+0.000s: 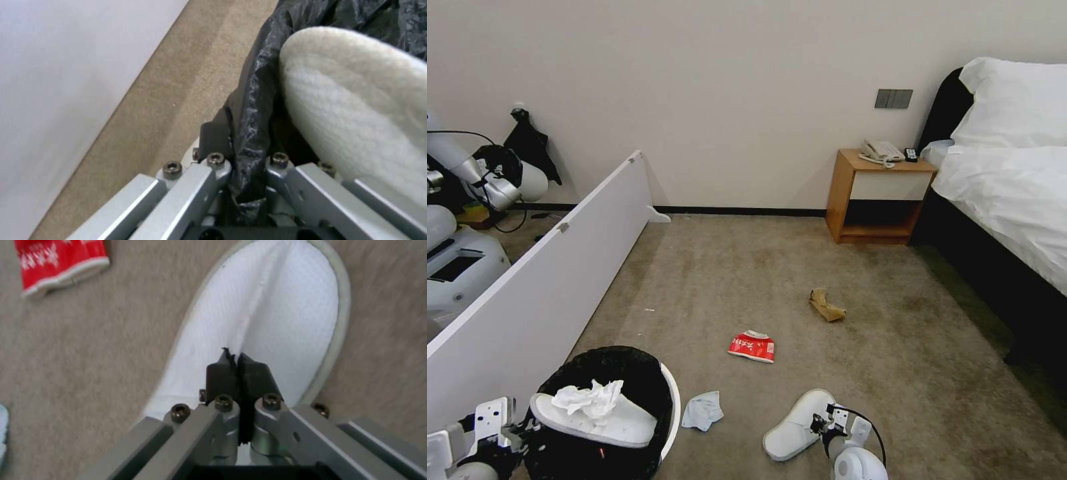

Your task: Pick up the trash bin, then pick up the garbage from the floor and place it into the trash bin.

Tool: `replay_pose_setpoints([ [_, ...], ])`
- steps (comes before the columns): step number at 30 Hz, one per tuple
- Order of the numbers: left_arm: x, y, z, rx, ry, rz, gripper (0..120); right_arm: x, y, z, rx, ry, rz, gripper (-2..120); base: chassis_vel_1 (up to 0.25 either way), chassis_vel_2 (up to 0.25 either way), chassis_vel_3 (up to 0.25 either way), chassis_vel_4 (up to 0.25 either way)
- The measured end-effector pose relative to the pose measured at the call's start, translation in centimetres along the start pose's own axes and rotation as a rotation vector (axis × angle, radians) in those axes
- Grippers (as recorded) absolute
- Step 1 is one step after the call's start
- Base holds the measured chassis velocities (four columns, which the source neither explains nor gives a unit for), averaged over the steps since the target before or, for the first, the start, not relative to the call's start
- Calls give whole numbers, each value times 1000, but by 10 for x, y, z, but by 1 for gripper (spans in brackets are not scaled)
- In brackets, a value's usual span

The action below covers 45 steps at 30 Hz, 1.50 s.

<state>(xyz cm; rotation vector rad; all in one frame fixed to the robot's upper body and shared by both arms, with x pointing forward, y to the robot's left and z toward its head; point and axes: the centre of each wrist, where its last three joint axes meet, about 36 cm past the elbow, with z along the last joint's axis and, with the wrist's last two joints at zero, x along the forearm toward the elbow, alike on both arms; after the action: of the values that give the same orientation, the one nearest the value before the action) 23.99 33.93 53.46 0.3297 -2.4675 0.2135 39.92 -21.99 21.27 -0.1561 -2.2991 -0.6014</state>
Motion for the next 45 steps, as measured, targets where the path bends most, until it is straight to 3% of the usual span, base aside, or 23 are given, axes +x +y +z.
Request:
replay_pose_setpoints([
  [4,0,-1,1,-3,4,7,2,18,-7,-6,51,-55,-7,0,0,0,0,0],
  [6,-1,-3,1,-6,11,20,2,44,-16,-15,137,-141,-33,0,0,0,0,0],
  [9,-1,-4,0,-10,10,26,2,62,-17,-25,182,-203,-64,0,0,0,0,0],
  [15,-4,-9,4,-25,28,45,2,128,-5,-91,334,-462,-256,0,0,0,0,0],
  [20,-2,-11,5,-27,33,49,2,156,0,-125,440,-576,-388,0,0,0,0,0],
  [23,-2,-11,6,-29,36,49,2,164,6,-137,463,-621,-450,0,0,0,0,0],
  [26,0,-12,9,-32,51,54,2,178,26,-163,515,-740,-645,0,0,0,0,0],
  [29,1,-13,10,-33,56,56,2,180,35,-172,529,-776,-721,0,0,0,0,0],
  [32,2,-16,12,-31,64,60,2,182,69,-199,534,-870,-943,0,0,0,0,0],
  [39,3,-18,13,-33,67,66,2,178,111,-213,523,-906,-1161,0,0,0,0,0],
  [41,4,-19,13,-34,69,71,2,172,142,-221,532,-919,-1294,0,0,0,0,0],
  [45,4,-19,14,-35,73,71,2,164,170,-222,559,-921,-1420,0,0,0,0,0],
])
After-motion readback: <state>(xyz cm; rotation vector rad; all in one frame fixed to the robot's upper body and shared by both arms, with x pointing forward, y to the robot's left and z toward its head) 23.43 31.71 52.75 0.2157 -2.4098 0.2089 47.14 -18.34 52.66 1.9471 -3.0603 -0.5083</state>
